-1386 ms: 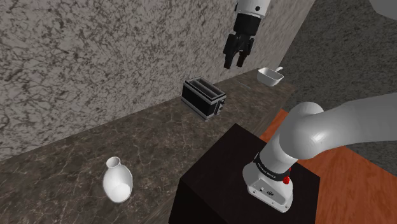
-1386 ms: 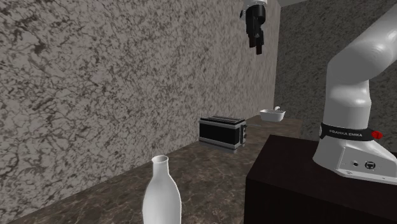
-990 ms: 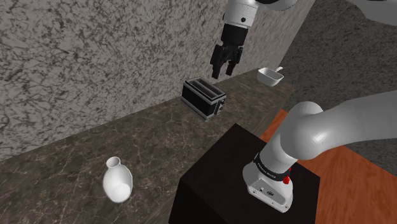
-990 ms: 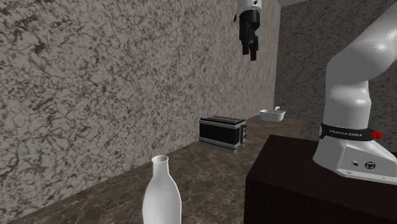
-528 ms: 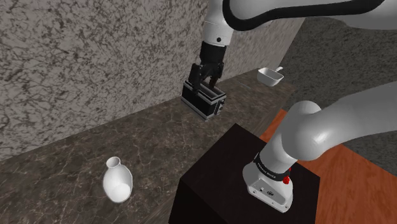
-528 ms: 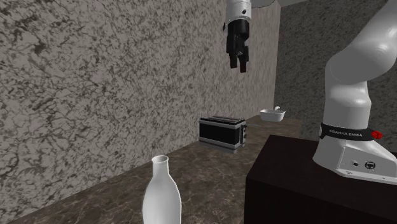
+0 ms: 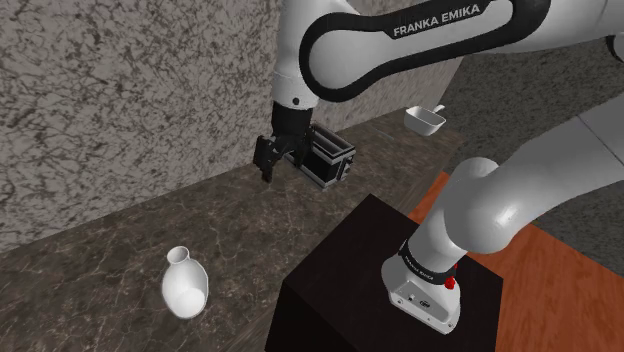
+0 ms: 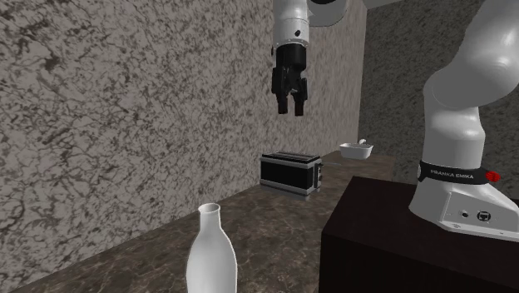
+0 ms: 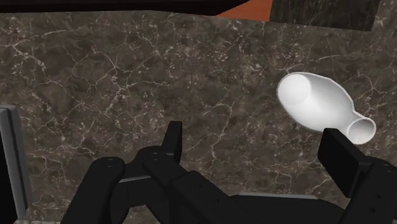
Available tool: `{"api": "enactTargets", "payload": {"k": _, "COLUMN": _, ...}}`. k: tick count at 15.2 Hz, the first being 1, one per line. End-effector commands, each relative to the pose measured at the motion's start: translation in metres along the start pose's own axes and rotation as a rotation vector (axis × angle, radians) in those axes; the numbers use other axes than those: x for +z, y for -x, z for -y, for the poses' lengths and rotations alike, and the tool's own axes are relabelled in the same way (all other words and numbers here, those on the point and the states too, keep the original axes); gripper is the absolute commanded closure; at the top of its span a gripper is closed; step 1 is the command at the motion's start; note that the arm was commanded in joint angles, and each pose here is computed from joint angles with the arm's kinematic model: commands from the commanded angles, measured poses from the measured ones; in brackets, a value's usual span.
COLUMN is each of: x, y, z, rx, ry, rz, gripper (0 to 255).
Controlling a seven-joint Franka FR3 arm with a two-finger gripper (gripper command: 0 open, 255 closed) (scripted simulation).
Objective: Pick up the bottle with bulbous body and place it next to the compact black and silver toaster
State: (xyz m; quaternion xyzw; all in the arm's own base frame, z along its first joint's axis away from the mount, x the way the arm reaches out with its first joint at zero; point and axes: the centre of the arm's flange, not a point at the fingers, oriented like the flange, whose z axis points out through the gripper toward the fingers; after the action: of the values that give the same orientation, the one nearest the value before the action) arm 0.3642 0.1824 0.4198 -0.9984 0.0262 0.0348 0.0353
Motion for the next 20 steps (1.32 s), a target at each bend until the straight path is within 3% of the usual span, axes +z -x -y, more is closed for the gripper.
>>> {"api": "enactTargets", "payload": {"k": 1, "x": 0.018, "y": -0.005, "z": 0.022, "rx": -0.001, "ry": 0.004, "rz": -0.004, "gripper": 0}}
{"api": "enactTargets", "payload": {"k": 20, "x": 0.183, "y": -0.062, "z": 0.209, "rx": -0.012, "ry": 0.057, "rz": -0.038, "gripper": 0}}
